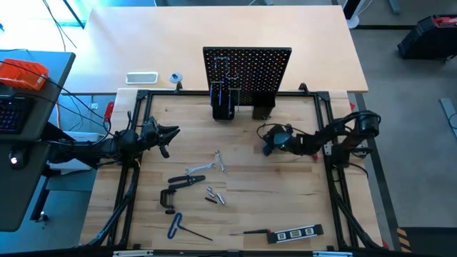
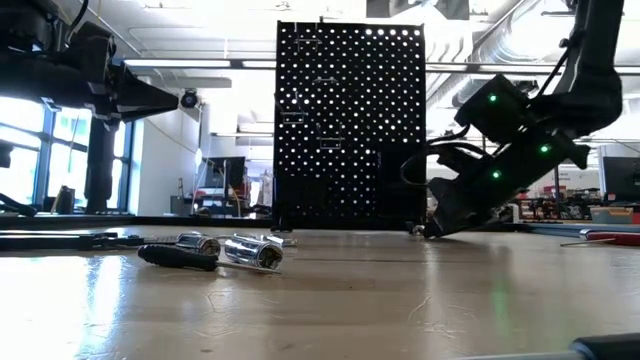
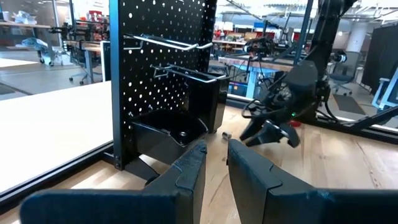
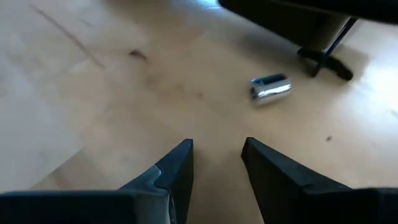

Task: Hang tools onto peg board
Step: Put the socket into the left bin on the pegboard

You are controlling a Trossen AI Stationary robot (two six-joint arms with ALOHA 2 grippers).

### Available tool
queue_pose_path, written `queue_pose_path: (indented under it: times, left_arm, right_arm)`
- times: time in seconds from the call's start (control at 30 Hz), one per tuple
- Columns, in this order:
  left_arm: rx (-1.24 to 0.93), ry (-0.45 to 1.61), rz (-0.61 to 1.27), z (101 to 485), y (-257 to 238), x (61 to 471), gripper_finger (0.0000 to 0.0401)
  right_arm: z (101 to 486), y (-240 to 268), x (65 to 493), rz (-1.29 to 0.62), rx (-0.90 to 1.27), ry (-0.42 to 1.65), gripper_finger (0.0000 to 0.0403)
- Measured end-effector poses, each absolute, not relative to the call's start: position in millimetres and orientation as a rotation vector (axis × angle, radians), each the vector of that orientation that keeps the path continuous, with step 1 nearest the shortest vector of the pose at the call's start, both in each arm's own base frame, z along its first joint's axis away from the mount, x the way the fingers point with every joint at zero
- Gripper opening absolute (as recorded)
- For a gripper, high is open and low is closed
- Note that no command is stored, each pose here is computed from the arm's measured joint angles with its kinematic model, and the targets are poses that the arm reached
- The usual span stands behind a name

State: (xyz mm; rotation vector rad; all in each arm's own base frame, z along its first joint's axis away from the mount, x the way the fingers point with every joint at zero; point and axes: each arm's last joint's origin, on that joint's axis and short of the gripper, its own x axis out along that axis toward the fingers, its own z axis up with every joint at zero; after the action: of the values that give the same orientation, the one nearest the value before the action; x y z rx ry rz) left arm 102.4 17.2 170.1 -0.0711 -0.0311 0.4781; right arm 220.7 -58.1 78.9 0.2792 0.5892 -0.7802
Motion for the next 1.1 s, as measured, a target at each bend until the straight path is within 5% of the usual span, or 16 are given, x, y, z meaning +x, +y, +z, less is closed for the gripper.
queue_pose_path:
  times: [1.1]
  left_arm:
    - [-0.068,-0.023,0.454,169.5,16.5,102.7,0.006]
  right_arm:
    - [74.0,-113.5,251.0,-0.696,0.22,0.7,0.0124]
